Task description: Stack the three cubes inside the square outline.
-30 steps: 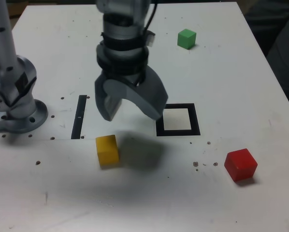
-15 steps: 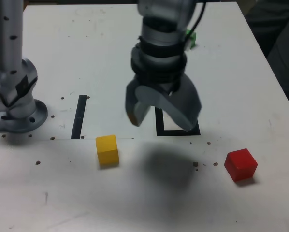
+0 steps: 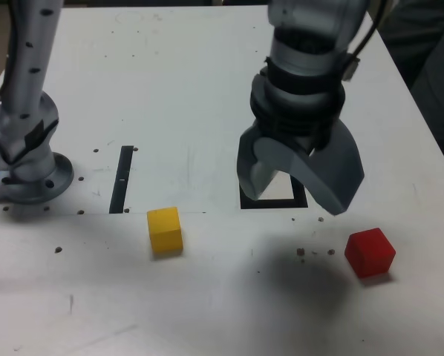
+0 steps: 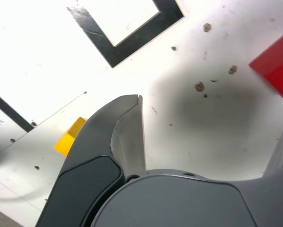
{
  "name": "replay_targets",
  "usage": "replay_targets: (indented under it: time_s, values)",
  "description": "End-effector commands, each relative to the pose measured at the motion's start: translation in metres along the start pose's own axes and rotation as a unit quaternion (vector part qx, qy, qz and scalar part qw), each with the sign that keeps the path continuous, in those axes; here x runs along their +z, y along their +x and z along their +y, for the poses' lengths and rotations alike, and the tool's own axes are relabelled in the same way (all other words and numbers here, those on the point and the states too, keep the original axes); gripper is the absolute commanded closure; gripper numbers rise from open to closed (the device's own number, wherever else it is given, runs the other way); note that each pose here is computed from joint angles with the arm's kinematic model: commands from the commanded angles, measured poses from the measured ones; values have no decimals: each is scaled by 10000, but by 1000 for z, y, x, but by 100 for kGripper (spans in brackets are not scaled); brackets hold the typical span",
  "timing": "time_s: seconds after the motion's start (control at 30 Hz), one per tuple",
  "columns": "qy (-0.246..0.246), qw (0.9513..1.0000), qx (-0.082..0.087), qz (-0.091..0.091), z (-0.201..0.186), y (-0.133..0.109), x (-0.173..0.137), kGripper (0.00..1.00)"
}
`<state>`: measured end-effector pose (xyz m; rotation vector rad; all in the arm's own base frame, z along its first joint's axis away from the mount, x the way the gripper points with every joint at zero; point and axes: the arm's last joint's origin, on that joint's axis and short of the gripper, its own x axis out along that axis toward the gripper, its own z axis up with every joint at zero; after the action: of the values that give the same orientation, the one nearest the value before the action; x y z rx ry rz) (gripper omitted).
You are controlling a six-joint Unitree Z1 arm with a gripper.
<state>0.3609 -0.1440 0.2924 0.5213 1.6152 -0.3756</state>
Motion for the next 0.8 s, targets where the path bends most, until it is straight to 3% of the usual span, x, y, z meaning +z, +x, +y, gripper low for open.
replay_targets:
  time_s: [0.0,0.77]
  values:
    - [139,9999,-22,15,-2,2,12,1]
    - [984,9950,146,-98,8,18,85,1]
